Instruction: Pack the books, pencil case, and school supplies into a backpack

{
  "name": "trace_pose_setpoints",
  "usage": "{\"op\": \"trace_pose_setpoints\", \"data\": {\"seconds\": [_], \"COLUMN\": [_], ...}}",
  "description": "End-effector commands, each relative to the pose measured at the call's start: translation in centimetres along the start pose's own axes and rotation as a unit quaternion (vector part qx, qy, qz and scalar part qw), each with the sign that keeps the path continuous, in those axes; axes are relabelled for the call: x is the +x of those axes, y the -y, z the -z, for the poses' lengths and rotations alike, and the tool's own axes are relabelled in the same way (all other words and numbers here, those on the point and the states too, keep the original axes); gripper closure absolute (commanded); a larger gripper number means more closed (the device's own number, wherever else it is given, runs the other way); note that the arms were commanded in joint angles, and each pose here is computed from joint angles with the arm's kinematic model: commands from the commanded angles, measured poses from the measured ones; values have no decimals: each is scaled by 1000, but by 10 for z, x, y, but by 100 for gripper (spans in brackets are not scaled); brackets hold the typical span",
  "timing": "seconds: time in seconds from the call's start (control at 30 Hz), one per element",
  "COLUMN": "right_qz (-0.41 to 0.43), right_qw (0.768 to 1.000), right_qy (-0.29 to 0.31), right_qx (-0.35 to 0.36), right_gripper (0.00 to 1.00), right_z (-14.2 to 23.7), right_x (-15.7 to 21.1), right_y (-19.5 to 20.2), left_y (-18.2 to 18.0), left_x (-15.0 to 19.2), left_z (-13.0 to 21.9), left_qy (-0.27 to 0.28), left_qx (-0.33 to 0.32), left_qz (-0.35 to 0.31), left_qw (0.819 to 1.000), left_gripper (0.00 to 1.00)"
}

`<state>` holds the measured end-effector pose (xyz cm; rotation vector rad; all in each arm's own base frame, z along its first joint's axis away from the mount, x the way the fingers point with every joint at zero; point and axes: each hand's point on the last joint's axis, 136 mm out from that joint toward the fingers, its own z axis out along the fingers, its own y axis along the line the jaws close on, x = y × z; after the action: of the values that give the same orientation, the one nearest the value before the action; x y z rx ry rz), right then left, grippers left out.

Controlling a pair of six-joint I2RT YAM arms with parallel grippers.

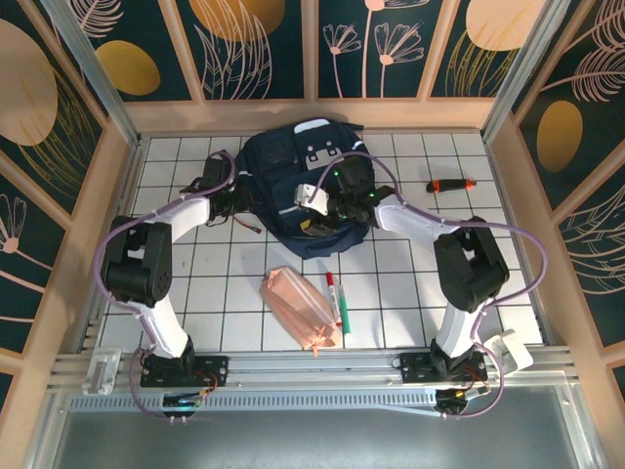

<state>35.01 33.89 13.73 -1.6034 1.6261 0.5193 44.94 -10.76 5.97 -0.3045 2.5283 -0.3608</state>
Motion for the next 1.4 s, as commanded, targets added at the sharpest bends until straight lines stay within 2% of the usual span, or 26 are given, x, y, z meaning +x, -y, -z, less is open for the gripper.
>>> {"op": "trace_pose_setpoints", "data": {"seconds": [0.0, 0.17, 0.33, 0.43, 0.53, 0.57, 0.7, 0.83, 0.9, 0.97, 1.0, 1.07, 1.13, 1.23, 1.3, 1.37], "right_qz": [-51, -51, -31, -11, 8, 3, -2, 6, 20, 43, 58, 75, 78, 90, 82, 92], "right_qw": [995, 995, 998, 997, 996, 996, 996, 996, 997, 993, 990, 988, 989, 991, 991, 988], "right_qy": [11, -27, -31, -59, -76, -77, -88, -87, -70, -52, -51, -59, -73, -97, -103, -110], "right_qx": [88, 85, 49, 49, 50, 43, 26, -2, -40, -92, -119, -125, -104, -37, 25, 61], "right_gripper": [46, 41, 40, 40, 40, 40, 39, 38, 35, 30, 28, 26, 26, 33, 46, 63], "right_z": [-1, -24, -41, -55, -64, -68, -78, -79, -73, -63, -59, -59, -63, -73, -79, -82], "right_x": [-10, 1, 0, 11, 21, 24, 39, 38, 31, 25, 28, 34, 38, 46, 45, 45], "right_y": [44, 43, 30, 27, 23, 20, 13, 3, -11, -27, -37, -40, -33, -11, 8, 17], "left_y": [0, -8, -4, -2, 2, 6, 15, 12, 23, 42, 40, 31, 20, 1, -5, -8], "left_x": [-6, -15, -25, -23, -20, -18, -14, -3, 5, 25, 33, 25, 27, 30, 28, 24], "left_z": [-10, -10, -1, -1, 0, 3, 15, 24, 38, 69, 73, 72, 62, 37, 30, 27], "left_qy": [3, 10, 22, 16, 16, 18, 36, 43, 53, 92, 105, 137, 116, 59, 49, 69], "left_qx": [6, 36, 57, 73, 92, 104, 128, 132, 180, 258, 257, 211, 184, 149, 134, 120], "left_qz": [2, 50, 35, -14, -117, -159, -239, -323, -366, -442, -463, -491, -519, -539, -544, -540], "left_qw": [1000, 998, 998, 997, 989, 982, 962, 936, 912, 854, 841, 834, 827, 827, 827, 830], "left_gripper": [63, 62, 60, 61, 60, 59, 52, 52, 51, 47, 47, 47, 48, 55, 58, 55]}}
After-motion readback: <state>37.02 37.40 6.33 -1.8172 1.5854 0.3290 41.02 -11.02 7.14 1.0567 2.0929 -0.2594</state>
